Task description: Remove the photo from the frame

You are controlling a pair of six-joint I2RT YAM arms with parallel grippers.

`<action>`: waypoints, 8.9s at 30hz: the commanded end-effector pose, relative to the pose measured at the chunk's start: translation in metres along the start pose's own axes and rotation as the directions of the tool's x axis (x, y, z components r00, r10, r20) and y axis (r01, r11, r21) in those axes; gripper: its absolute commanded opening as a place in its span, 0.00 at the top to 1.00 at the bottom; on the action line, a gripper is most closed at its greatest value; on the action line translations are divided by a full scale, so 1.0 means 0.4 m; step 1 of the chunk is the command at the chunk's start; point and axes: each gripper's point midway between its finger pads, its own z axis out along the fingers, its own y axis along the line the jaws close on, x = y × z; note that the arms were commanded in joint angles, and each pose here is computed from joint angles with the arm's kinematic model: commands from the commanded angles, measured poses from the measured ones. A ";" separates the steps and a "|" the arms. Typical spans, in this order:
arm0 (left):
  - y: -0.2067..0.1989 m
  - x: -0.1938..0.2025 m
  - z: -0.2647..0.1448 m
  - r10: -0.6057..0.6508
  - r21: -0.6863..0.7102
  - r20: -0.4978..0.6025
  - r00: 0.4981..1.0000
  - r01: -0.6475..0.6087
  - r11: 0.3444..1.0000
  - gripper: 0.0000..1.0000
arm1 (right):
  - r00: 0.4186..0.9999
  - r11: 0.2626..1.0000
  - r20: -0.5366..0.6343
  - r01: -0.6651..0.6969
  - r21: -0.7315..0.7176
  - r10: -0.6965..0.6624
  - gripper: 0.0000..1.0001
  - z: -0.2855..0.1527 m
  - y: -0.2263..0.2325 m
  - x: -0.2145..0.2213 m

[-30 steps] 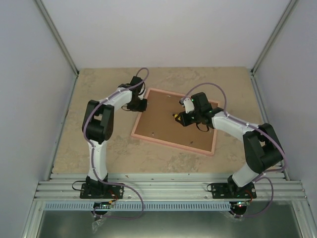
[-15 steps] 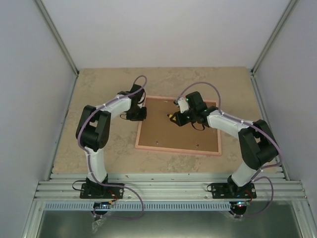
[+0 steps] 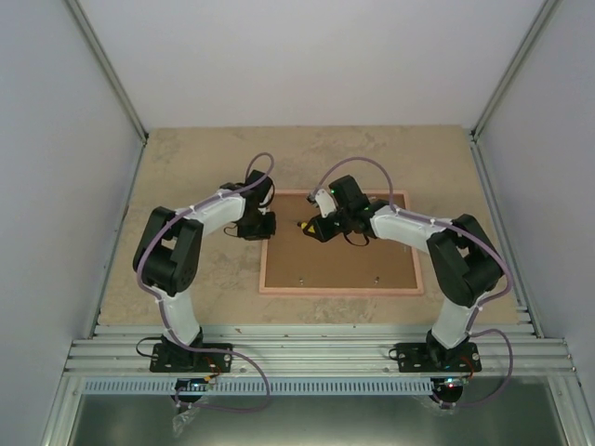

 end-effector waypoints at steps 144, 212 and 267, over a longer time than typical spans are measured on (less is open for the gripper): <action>-0.116 -0.102 -0.425 -0.614 0.722 0.265 0.743 0.268 0.637 1.00 | 0.900 0.992 0.435 0.058 -0.112 -0.003 0.37 -0.168 0.205 -0.187; 0.437 -0.092 -0.253 -0.534 0.047 0.303 0.789 0.548 0.835 0.35 | 0.920 0.991 0.391 -0.045 0.126 -0.008 0.02 -0.270 -0.016 -0.064; -0.027 0.087 -0.032 -0.062 -0.073 0.148 0.987 0.073 0.995 0.88 | 0.977 0.955 0.211 -0.061 0.290 -0.002 0.02 -0.281 -0.071 0.117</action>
